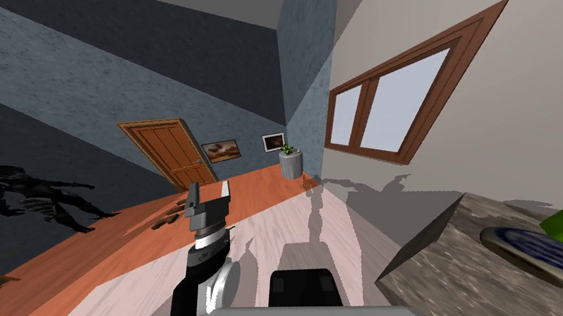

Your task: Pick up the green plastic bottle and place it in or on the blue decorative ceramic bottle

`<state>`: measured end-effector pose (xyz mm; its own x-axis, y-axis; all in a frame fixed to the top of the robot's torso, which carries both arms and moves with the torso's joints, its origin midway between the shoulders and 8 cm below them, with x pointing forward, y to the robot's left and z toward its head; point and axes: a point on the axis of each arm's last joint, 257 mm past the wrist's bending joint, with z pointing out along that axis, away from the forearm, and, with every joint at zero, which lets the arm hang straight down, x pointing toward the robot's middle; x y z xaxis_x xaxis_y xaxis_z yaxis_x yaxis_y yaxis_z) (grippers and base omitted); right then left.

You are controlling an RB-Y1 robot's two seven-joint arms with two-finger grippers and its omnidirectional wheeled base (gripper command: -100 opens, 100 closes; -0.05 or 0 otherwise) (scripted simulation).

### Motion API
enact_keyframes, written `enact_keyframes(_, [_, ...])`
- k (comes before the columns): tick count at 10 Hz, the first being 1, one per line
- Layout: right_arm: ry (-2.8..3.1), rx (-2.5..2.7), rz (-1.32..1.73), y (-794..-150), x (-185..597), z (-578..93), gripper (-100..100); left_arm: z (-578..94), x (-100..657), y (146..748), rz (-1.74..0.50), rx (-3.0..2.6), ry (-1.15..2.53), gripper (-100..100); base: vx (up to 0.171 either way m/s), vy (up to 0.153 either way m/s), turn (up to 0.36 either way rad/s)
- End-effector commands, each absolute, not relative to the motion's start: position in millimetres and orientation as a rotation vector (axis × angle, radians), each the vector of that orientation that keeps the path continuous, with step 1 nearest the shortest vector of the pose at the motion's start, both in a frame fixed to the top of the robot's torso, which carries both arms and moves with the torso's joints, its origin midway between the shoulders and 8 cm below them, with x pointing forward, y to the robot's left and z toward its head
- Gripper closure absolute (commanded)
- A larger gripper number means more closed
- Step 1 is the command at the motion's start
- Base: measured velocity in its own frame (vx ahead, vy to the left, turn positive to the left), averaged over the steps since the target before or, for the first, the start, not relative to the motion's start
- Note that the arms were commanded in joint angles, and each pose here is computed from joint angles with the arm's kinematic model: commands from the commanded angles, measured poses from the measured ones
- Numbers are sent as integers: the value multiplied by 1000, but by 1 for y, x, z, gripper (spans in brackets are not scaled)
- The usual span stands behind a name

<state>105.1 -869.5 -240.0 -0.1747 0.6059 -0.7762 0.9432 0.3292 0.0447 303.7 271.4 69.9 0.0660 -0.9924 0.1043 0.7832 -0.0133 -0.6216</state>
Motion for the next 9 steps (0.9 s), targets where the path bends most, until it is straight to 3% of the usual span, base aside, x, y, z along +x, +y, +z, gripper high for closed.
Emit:
enact_keyframes(1, [1859,1372,-642,-883,89,-230,-100,70,304,271,-1476,-619,427,0,21,-12,-19])
enact_keyframes(6, [1816,1384,-713,-903,68,-213,-100,70,304,271,-1476,-619,427,0,7,-4,-2])
enact_keyframes(9, [1793,1441,-726,-904,78,-205,-100,70,304,271,-1476,-619,427,0,-169,-25,235])
